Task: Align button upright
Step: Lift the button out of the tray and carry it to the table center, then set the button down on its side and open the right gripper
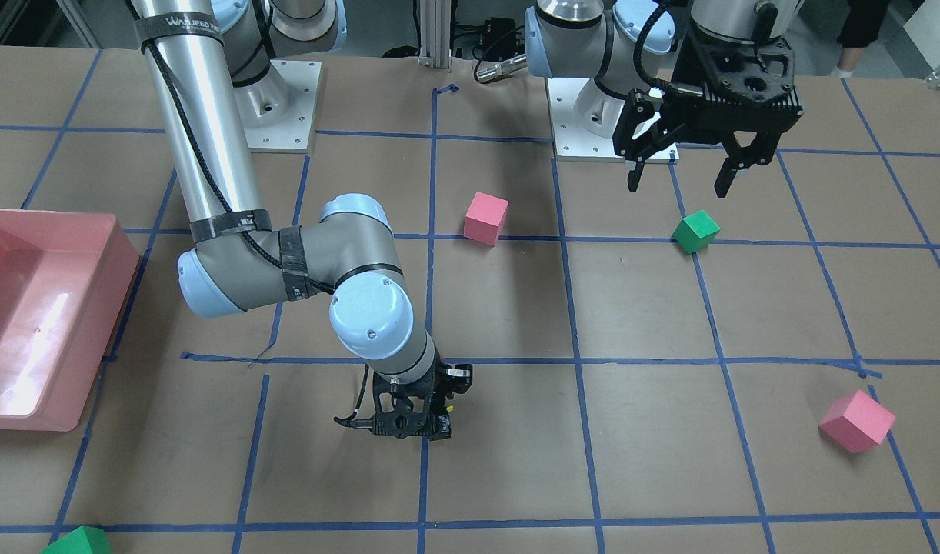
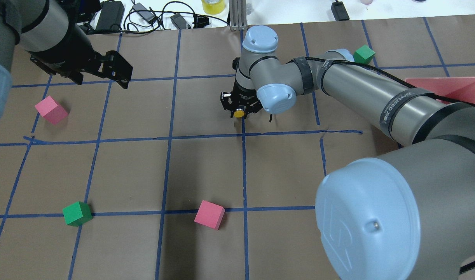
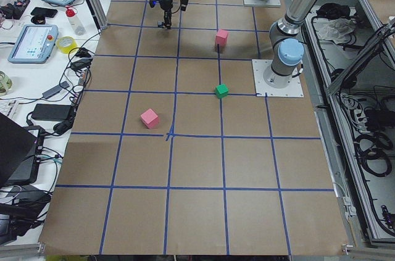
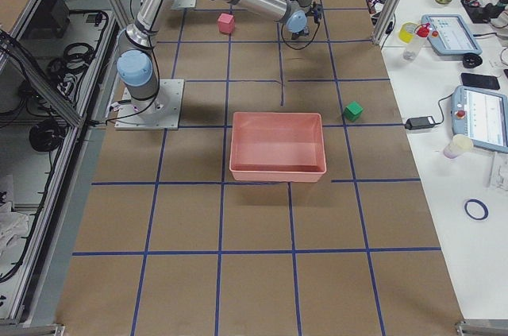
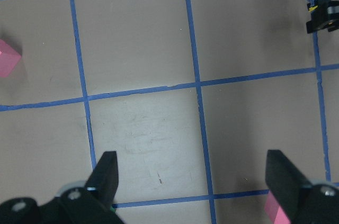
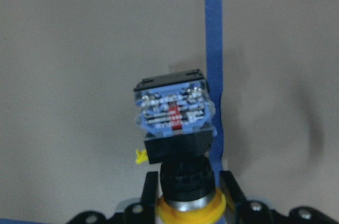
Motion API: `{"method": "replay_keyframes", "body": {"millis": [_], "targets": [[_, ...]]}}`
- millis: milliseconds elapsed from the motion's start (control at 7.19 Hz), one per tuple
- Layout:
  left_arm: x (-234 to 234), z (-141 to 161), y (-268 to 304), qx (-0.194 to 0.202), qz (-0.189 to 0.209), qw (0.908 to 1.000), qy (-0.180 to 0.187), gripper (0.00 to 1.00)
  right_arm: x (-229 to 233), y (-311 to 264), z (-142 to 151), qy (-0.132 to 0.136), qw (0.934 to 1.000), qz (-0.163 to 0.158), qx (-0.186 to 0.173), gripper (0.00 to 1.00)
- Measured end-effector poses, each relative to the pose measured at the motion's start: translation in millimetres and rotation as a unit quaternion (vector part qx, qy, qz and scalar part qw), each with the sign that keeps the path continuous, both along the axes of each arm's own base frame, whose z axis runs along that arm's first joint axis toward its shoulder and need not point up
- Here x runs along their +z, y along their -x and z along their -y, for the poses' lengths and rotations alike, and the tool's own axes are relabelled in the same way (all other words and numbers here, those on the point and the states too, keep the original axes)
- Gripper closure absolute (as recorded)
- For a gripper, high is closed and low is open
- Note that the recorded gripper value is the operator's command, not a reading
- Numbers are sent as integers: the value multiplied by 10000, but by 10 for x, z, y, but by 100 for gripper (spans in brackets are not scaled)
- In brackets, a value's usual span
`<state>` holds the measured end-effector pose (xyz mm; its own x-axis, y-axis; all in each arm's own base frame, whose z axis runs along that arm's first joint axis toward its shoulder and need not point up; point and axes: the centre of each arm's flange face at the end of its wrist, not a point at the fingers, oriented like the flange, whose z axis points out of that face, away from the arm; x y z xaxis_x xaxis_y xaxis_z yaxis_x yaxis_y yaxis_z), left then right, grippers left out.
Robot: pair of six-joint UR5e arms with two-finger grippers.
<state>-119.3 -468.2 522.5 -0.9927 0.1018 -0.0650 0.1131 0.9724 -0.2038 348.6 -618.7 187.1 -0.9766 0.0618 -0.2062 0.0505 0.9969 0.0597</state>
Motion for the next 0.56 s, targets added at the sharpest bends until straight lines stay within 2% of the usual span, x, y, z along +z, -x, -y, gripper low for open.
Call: {"method": "replay_keyframes", "body": {"millis": [139, 278, 556], "targets": [[-8, 7, -1, 10, 8, 10000, -14, 0, -34, -14, -35, -58, 10000, -12, -44, 20], [-31, 27, 3, -1, 11, 10000, -48, 0, -40, -23, -54, -64, 10000, -25, -50, 0], [-67, 90, 12, 3, -9, 9999, -102, 0, 10, -91, -103, -51, 9999, -17, -127, 0]]}}
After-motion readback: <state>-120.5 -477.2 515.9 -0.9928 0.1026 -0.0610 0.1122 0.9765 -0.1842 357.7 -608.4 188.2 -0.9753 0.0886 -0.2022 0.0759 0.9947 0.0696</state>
